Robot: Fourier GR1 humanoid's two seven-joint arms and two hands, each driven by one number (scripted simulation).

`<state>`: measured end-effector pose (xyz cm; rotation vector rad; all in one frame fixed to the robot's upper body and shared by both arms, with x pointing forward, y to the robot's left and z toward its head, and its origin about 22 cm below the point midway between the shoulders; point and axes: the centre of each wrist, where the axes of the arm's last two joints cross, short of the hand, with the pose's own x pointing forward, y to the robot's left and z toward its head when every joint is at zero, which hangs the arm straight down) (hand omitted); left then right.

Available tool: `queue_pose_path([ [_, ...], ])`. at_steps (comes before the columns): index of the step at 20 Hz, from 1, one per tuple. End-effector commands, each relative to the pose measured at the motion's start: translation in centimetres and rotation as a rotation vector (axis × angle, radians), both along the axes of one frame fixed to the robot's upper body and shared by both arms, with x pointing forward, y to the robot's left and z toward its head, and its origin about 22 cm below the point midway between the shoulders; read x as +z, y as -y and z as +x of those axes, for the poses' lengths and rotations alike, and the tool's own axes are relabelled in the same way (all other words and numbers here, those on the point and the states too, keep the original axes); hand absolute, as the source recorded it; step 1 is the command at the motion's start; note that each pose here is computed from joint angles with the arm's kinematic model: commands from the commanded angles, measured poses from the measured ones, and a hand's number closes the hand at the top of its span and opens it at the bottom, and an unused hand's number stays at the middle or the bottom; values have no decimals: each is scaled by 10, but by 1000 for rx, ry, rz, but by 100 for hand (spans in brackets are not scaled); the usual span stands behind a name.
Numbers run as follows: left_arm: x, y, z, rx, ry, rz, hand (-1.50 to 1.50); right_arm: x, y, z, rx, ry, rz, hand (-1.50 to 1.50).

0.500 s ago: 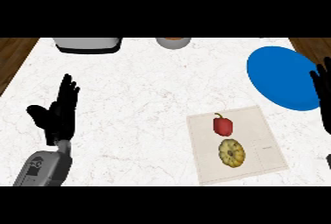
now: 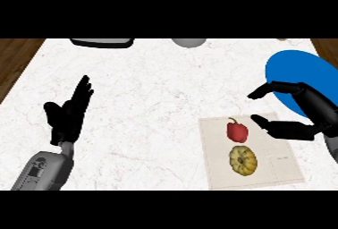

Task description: Pick the squash from the placemat and place it in the plate

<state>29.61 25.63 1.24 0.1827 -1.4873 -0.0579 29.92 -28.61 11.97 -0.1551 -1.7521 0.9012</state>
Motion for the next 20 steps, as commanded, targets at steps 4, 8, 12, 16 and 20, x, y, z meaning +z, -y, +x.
queue_pose_path([
  [4,-1,-19,-8,-56,-87,7,0,-62,28,-5,309,-74,-179,-150],
  [8,16,-30,1,-37,-70,-1,0,-53,15,7,416,-21,-435,-150],
  [12,12,-22,-15,-37,-79,22,0,-35,0,9,446,-13,-544,-150],
  [16,3,-18,-30,-28,-88,-4,0,-32,-13,3,437,-4,-608,-150],
  [20,7,-21,-32,-4,-62,11,0,-24,-39,-8,460,-22,-715,-150],
])
